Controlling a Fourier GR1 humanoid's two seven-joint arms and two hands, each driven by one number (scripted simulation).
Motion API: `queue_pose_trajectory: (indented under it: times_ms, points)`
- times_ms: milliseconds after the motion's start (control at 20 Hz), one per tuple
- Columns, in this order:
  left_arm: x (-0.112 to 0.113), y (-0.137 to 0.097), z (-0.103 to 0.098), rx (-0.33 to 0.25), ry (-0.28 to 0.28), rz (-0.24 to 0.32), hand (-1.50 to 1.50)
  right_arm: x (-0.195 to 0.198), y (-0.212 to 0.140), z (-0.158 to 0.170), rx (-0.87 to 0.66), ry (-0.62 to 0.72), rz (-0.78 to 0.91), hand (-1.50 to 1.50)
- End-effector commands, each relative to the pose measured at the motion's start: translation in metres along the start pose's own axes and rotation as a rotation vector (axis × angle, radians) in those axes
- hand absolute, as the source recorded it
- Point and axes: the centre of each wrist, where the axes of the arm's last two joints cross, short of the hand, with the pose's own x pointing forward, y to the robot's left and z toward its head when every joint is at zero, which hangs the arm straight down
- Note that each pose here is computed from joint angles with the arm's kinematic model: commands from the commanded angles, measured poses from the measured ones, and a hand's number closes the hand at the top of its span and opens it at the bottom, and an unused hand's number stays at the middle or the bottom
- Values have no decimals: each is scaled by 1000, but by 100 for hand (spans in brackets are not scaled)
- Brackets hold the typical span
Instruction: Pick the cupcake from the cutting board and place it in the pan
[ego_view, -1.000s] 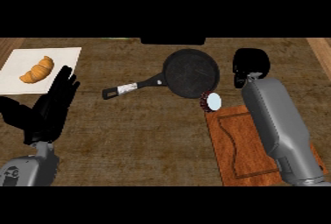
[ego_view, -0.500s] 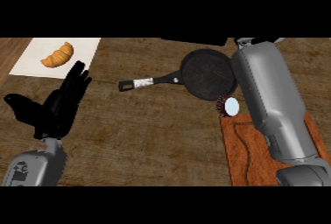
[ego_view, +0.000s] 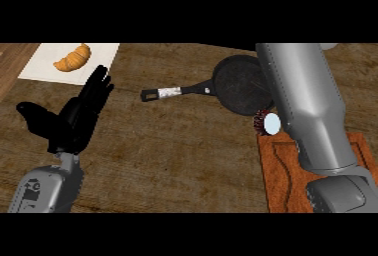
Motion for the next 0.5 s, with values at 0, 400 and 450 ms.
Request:
queue_pose_trajectory:
  times_ms: [0,400,450]
  points:
    - [1,-2,-2,5,7,-1,0,6,-11,4,-33,277,-4,150]
    - [-7,9,-1,63,17,5,0,-2,5,-3,-102,360,-33,150]
    - [-6,6,-1,47,32,9,0,-5,11,-5,-111,367,-44,150]
